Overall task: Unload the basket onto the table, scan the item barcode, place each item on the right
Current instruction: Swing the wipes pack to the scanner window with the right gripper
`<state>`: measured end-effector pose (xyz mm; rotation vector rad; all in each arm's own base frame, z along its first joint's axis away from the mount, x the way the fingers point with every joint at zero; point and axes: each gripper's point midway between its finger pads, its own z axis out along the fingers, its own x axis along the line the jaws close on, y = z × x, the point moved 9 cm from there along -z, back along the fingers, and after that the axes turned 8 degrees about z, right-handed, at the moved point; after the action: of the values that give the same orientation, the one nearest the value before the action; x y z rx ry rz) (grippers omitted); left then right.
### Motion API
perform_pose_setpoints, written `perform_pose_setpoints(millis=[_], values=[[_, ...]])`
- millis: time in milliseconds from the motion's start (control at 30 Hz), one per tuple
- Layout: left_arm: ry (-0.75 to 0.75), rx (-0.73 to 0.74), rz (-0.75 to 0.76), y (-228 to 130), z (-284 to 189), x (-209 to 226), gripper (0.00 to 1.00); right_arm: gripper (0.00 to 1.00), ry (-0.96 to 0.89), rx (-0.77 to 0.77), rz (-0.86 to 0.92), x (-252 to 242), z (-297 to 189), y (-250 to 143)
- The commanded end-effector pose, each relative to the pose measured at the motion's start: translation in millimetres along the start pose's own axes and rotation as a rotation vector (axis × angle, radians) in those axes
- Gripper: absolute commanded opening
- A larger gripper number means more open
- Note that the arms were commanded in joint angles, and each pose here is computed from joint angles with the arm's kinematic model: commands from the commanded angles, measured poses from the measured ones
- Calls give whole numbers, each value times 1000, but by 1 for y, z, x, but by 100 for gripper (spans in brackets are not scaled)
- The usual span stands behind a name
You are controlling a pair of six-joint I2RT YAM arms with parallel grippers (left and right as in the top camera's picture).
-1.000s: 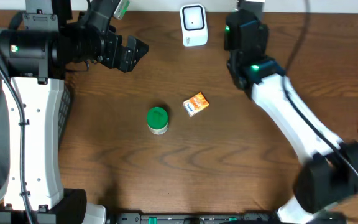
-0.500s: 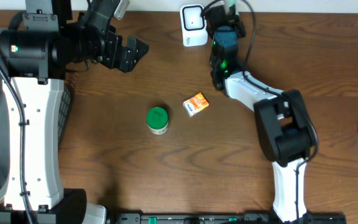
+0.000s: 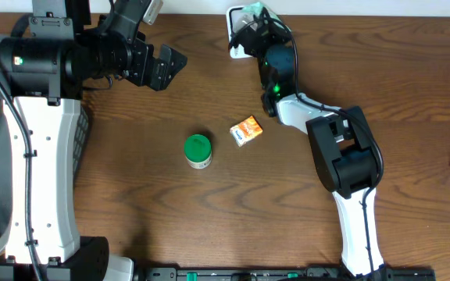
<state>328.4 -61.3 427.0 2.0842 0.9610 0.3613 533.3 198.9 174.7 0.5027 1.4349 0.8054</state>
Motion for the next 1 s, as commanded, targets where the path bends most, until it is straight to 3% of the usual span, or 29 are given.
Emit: perform_pose_setpoints(millis=[0,200,500,967], values=[[1,10,5,-2,3,1,98,1,61,-94,49,-7,12,22],[1,10,4,-2,3,1,98,1,123,-114,67,9,25,27],[1,10,4,-2,3,1,98,1,185,-124,-34,71,36,7],[1,10,4,-2,3,1,98,1,364,19,-95,107,24,-2]])
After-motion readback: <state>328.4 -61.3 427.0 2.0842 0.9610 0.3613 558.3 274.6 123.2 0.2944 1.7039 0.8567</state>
